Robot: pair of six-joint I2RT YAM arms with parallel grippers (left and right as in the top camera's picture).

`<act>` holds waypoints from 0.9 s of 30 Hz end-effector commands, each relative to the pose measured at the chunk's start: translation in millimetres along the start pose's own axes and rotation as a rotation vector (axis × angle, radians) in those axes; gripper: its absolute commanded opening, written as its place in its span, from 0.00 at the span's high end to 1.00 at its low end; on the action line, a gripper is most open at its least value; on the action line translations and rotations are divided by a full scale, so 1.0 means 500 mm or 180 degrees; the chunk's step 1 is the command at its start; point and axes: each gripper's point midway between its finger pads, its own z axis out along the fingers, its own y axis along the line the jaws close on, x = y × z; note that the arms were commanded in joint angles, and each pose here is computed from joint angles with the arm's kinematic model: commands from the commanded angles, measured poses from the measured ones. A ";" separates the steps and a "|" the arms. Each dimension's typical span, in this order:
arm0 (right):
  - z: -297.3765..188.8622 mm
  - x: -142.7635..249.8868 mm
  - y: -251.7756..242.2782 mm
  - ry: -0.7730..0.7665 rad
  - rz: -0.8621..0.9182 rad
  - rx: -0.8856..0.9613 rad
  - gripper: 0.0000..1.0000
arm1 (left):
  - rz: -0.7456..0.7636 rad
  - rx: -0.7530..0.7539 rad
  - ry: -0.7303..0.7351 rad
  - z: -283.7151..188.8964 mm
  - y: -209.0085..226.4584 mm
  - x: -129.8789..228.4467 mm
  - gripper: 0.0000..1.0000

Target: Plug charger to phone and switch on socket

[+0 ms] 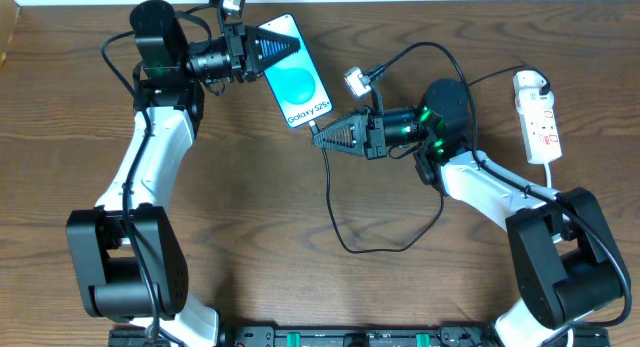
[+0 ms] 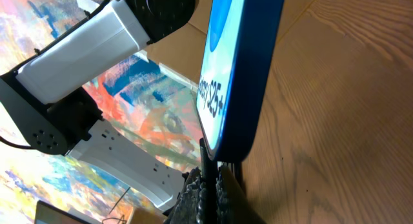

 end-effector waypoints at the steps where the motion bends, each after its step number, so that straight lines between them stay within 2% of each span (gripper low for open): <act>1: 0.001 -0.016 -0.007 -0.0134 -0.0051 0.0064 0.99 | 0.0190 0.0083 0.0119 0.002 -0.035 0.010 0.93; 27: -0.014 -0.026 -0.013 -0.0192 -0.0084 0.0107 0.99 | 0.0202 0.0045 0.0042 0.007 -0.031 0.003 0.92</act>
